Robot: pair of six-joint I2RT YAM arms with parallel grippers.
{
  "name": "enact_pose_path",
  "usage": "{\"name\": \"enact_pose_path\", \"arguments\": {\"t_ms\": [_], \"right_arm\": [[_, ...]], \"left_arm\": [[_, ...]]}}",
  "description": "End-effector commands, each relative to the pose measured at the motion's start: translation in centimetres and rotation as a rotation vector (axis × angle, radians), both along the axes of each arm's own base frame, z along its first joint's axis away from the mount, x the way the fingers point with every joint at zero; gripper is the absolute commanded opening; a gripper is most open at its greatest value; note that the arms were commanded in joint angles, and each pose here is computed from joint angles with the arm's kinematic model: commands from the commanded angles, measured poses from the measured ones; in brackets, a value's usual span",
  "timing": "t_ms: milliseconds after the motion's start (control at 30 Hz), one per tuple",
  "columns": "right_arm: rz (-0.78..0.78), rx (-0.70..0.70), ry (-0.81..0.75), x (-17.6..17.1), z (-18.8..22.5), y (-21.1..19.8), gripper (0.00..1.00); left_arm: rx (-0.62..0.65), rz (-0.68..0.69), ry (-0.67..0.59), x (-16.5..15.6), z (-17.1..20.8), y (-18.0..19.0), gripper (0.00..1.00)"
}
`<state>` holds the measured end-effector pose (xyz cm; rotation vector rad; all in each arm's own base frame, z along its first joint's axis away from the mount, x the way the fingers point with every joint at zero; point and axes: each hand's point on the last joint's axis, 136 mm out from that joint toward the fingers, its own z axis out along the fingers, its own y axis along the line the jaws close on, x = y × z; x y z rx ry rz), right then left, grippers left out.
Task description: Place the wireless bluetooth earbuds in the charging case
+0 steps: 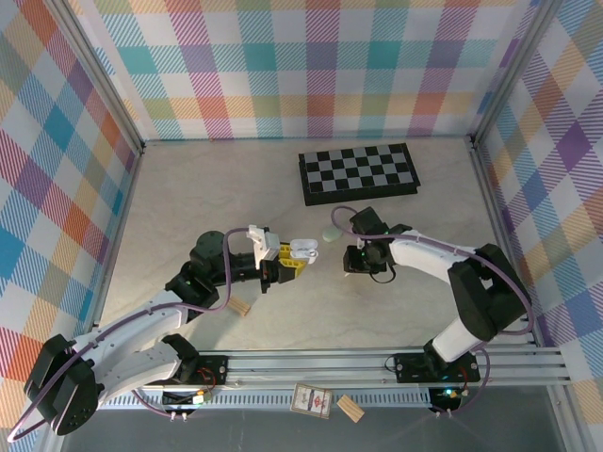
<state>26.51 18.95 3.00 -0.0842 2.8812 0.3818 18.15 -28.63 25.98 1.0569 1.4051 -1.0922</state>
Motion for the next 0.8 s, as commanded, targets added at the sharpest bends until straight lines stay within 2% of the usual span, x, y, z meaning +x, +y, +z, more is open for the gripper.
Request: {"name": "enact_pose_path", "arguments": {"t_ms": [0,467,767], "right_arm": [[-0.015,-0.004,0.004,0.3,-0.1,0.0,0.35],[-0.046,-0.072,0.026,-2.1,-0.8,-2.6,0.32],[-0.076,-0.009,0.021,-1.7,-1.2,-2.7,0.12]], "left_arm": [[-0.019,0.006,-0.035,-0.1,0.7,0.4,0.03],[-0.017,-0.012,-0.032,0.1,0.7,-0.1,0.03],[-0.016,-0.011,-0.031,0.2,0.7,-0.1,0.04]]}}
